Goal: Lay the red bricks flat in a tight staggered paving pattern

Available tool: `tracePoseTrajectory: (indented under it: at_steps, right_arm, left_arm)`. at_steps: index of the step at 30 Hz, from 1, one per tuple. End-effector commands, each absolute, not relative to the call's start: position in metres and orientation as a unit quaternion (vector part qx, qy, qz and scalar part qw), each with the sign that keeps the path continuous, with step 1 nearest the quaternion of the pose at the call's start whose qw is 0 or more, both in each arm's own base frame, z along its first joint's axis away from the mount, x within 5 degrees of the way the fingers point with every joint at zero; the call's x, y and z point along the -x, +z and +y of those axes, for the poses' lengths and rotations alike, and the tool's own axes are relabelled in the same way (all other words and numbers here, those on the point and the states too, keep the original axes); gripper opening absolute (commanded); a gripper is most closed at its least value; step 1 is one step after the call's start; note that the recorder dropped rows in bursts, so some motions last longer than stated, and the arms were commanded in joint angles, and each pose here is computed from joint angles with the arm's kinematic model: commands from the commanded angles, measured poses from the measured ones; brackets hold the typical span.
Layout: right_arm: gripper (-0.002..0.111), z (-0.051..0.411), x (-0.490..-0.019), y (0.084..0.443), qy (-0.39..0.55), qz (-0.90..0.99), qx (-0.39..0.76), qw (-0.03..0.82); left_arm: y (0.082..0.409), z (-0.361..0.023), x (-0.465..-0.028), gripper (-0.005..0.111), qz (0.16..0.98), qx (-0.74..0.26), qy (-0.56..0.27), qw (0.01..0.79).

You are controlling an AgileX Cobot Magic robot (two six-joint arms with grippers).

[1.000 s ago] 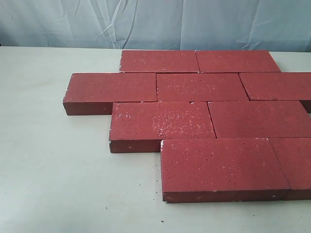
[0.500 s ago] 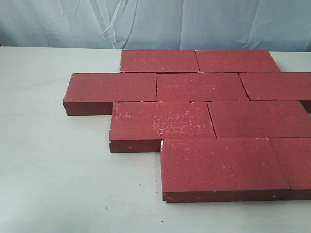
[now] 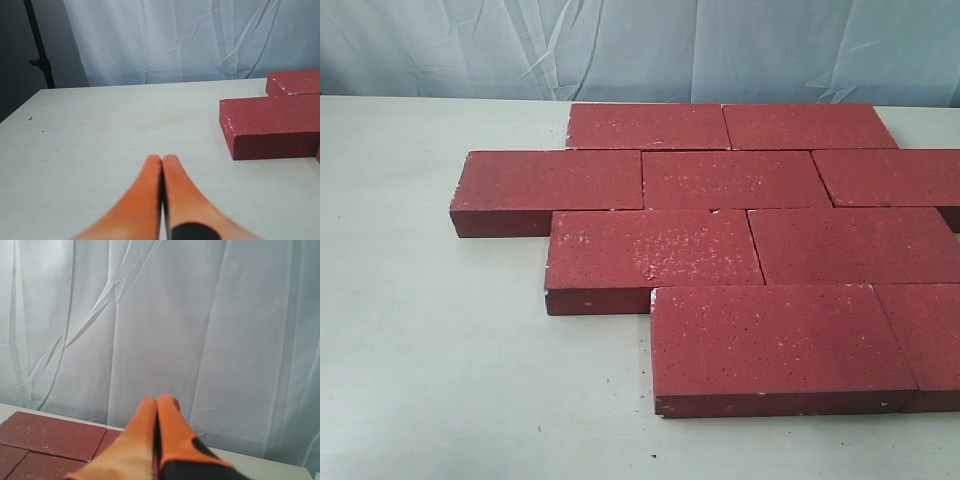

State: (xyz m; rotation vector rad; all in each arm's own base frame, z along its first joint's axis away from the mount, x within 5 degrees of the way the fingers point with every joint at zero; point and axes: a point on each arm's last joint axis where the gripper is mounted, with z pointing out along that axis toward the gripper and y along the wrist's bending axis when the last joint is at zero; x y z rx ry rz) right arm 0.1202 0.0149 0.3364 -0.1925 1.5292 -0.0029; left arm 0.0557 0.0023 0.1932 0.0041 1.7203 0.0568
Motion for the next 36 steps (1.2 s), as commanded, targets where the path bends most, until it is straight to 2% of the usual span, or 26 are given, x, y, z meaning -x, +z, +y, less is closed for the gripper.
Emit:
tracePoseTrajectory:
  at_steps: [1, 14, 31, 36]
  right_arm:
    - [-0.001, 0.014, -0.119, 0.337, -0.002, 0.687, 0.085, 0.722]
    - [-0.001, 0.014, -0.119, 0.337, -0.002, 0.687, 0.085, 0.721]
    - [-0.001, -0.008, -0.069, 0.328, -0.078, 0.726, 0.01, 0.684]
    - [-0.001, -0.008, -0.067, 0.312, -0.083, 0.704, 0.009, 0.705]
  left_arm:
    - [0.192, 0.002, -0.055, 0.0, 0.756, 0.0, 0.022, 0.654]
    - [0.192, 0.002, -0.055, 0.0, 0.756, 0.0, 0.022, 0.654]
    - [0.192, 0.002, -0.055, 0.0, 0.756, 0.0, 0.022, 0.654]
    - [0.192, 0.002, -0.055, 0.0, 0.756, 0.0, 0.022, 0.654]
